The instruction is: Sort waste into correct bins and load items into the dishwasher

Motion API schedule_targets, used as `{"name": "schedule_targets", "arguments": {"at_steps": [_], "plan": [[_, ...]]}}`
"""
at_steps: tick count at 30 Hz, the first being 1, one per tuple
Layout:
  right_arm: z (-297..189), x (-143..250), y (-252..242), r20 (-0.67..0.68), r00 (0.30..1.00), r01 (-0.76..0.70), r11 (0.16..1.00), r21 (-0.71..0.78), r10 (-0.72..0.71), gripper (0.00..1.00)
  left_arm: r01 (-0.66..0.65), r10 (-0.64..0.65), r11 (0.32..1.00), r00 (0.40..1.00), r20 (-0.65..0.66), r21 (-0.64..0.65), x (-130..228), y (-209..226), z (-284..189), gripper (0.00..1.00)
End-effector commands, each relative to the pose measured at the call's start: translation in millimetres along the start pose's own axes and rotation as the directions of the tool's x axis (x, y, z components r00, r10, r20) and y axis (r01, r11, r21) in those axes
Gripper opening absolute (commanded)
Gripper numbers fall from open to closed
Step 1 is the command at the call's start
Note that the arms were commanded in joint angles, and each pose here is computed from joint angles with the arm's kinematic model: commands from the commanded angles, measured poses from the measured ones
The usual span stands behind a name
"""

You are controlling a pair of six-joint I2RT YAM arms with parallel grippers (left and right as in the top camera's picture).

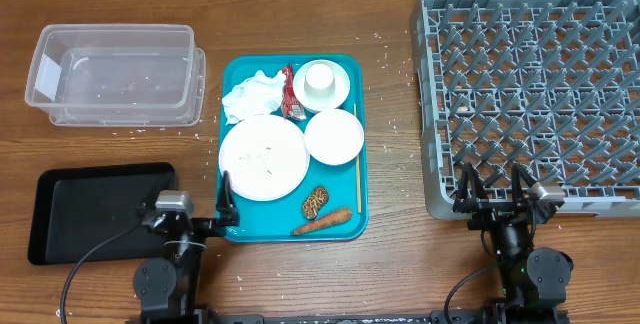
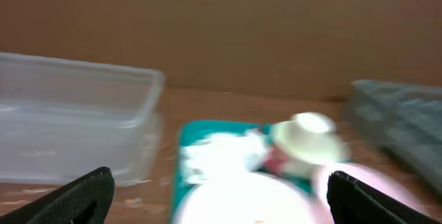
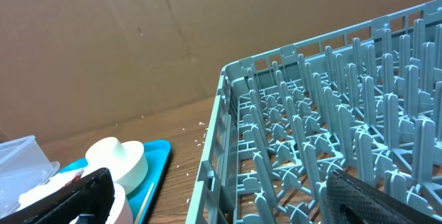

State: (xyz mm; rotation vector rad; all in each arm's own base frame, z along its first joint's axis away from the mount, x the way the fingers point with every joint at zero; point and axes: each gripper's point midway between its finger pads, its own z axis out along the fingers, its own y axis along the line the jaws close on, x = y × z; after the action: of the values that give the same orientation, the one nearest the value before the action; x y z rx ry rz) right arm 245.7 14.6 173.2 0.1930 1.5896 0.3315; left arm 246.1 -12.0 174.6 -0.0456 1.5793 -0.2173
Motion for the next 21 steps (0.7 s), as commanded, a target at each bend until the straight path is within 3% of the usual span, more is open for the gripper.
{"name": "schedule_targets", "arguments": {"at_steps": [1,7,10,15,21], "plan": [[0,2,-1,0.005,1.000,0.001,1.000,0.002,-0.001,1.00,0.252,-0.248,0.924,0.967,-0.048,0.287,-10,-51,-8,1.00],[0,2,-1,0.005,1.000,0.001,1.000,0.002,-0.001,1.00,0.085,-0.212,0.909,0.937,0.278,0.407,-90,-69,-30,1.00],[0,2,-1,0.005,1.000,0.001,1.000,0.002,-0.001,1.00,0.098,-0.237,0.919,0.912,0.335,0.383,-115,-65,-35,1.00],[0,2,-1,0.005,1.000,0.001,1.000,0.002,-0.001,1.00,0.120,-0.219,0.924,0.944,0.245,0.364,-132,-69,-23,1.00],[0,2,-1,0.005,1.000,0.001,1.000,0.002,-0.001,1.00,0.112,-0.082,0.905,0.993,-0.089,0.411,-146,-89,31,1.00]]}}
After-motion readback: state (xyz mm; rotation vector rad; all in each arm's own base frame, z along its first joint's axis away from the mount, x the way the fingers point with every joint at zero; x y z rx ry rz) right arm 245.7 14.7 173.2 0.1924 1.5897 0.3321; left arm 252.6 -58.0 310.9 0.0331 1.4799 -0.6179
